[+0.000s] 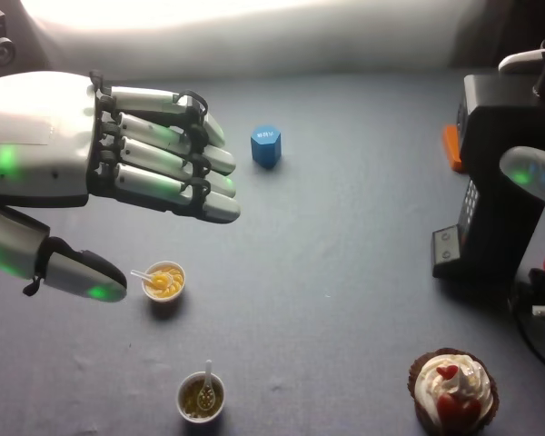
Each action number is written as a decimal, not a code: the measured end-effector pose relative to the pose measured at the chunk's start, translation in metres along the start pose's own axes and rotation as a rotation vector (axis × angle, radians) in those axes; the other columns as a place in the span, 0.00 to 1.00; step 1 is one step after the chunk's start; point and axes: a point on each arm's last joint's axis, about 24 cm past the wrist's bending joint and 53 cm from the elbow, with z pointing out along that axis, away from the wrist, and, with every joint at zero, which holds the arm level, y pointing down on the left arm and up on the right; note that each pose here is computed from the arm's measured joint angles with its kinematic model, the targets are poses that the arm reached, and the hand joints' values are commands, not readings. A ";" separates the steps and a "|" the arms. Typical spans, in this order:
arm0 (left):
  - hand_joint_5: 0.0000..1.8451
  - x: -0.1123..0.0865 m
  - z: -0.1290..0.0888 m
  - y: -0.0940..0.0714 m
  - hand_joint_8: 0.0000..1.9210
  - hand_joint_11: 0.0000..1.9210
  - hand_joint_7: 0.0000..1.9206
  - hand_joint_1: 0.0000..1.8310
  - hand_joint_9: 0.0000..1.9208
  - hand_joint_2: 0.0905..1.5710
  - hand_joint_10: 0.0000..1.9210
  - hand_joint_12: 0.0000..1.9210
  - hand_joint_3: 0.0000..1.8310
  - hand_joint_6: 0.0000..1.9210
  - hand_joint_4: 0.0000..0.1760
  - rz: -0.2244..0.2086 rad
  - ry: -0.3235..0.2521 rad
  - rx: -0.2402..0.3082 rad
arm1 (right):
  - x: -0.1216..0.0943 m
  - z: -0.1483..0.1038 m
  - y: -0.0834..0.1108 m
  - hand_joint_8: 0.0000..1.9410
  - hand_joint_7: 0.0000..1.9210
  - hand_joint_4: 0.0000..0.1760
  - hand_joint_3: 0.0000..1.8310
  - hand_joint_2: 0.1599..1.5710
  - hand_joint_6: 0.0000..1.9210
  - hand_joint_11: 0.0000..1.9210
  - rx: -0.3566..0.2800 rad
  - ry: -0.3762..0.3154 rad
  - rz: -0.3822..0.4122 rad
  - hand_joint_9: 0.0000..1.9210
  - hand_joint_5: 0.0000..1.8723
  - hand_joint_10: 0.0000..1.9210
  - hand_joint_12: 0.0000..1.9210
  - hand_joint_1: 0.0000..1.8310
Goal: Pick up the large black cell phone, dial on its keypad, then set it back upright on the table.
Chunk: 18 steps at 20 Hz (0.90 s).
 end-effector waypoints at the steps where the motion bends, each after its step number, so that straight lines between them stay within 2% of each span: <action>1: 0.19 0.001 -0.001 0.000 0.00 0.00 0.24 0.00 0.19 0.82 0.00 0.46 0.00 0.00 0.00 0.001 0.004 0.000 | 0.000 -0.001 -0.001 0.49 0.47 0.00 0.00 0.66 0.43 0.48 0.002 0.000 -0.001 0.50 0.53 0.54 0.76 0.81; 4: 0.20 0.004 -0.002 0.002 0.00 0.00 0.24 0.00 0.20 0.82 0.00 0.47 0.00 0.00 0.00 0.010 0.017 -0.003 | -0.002 -0.002 -0.002 0.48 0.47 0.00 0.00 0.65 0.41 0.49 0.006 -0.004 -0.002 0.51 0.54 0.53 0.76 0.81; 5: 0.20 0.004 -0.002 0.002 0.00 0.00 0.24 0.00 0.21 0.81 0.00 0.48 0.00 0.00 0.00 0.014 0.018 0.000 | -0.002 -0.002 -0.002 0.58 0.40 0.00 0.00 0.70 0.53 0.42 0.005 -0.004 -0.002 0.44 0.45 0.63 0.82 0.81; 6: 0.20 0.004 -0.001 0.001 0.00 0.00 0.24 0.00 0.21 0.82 0.00 0.48 0.00 0.00 0.00 0.014 0.018 0.001 | -0.001 -0.002 -0.003 0.60 0.38 0.00 0.00 0.71 0.56 0.41 0.006 -0.003 -0.001 0.42 0.44 0.65 0.84 0.81; 7: 0.20 0.004 -0.001 0.001 0.00 0.00 0.25 0.00 0.21 0.81 0.00 0.49 0.00 0.00 0.00 0.014 0.017 0.001 | -0.001 -0.002 -0.003 0.51 0.46 0.00 0.00 0.67 0.44 0.46 0.007 -0.001 0.000 0.49 0.52 0.56 0.79 0.81; 8: 0.20 0.004 -0.001 0.001 0.00 0.00 0.25 0.00 0.21 0.81 0.00 0.49 0.00 0.00 0.00 0.014 0.018 0.001 | -0.001 -0.002 -0.003 0.48 0.48 0.00 0.00 0.65 0.41 0.48 0.007 -0.001 -0.001 0.52 0.55 0.52 0.76 0.82; 9: 0.20 0.004 -0.001 0.001 0.00 0.00 0.24 0.00 0.20 0.82 0.00 0.48 0.00 0.00 0.00 0.014 0.017 0.001 | -0.001 -0.002 -0.003 0.47 0.49 0.00 0.00 0.65 0.41 0.49 0.006 -0.002 -0.001 0.53 0.54 0.50 0.75 0.82; 10: 0.19 0.004 -0.001 0.001 0.00 0.00 0.24 0.00 0.20 0.82 0.00 0.48 0.00 0.00 0.00 0.014 0.017 0.001 | -0.002 -0.002 -0.003 0.48 0.50 0.00 0.00 0.65 0.45 0.50 0.006 -0.005 -0.001 0.54 0.54 0.55 0.61 0.77; 12: 0.20 0.004 -0.001 0.001 0.00 0.00 0.24 0.00 0.21 0.81 0.00 0.49 0.00 0.00 0.00 0.014 0.017 0.001 | -0.002 -0.002 -0.003 0.49 0.50 0.00 0.00 0.66 0.48 0.51 0.006 -0.004 -0.002 0.53 0.52 0.58 0.55 0.76; 15: 0.19 0.004 -0.001 0.001 0.00 0.00 0.24 0.00 0.21 0.81 0.00 0.49 0.00 0.00 0.00 0.014 0.017 0.002 | -0.002 -0.003 -0.004 0.53 0.48 0.00 0.00 0.67 0.49 0.49 0.007 -0.005 0.000 0.51 0.51 0.60 0.55 0.75; 16: 0.19 0.004 -0.001 0.001 0.00 0.00 0.24 0.00 0.21 0.81 0.00 0.49 0.00 0.00 0.00 0.012 0.017 0.002 | -0.002 -0.003 -0.005 0.52 0.47 0.00 0.00 0.67 0.45 0.48 0.007 -0.005 0.001 0.50 0.51 0.55 0.73 0.80; 17: 0.20 0.004 -0.001 0.001 0.00 0.00 0.24 0.00 0.21 0.81 0.00 0.49 0.00 0.00 0.00 0.009 0.015 0.002 | -0.001 -0.003 -0.005 0.56 0.45 0.00 0.00 0.67 0.47 0.47 0.008 -0.003 0.000 0.49 0.49 0.56 0.77 0.81; 18: 0.20 0.003 -0.001 0.001 0.00 0.00 0.24 0.00 0.21 0.81 0.00 0.49 0.00 0.00 0.00 0.001 0.013 0.001 | -0.002 -0.003 -0.004 0.56 0.46 0.00 0.00 0.69 0.52 0.44 0.006 -0.001 -0.002 0.48 0.48 0.63 0.66 0.76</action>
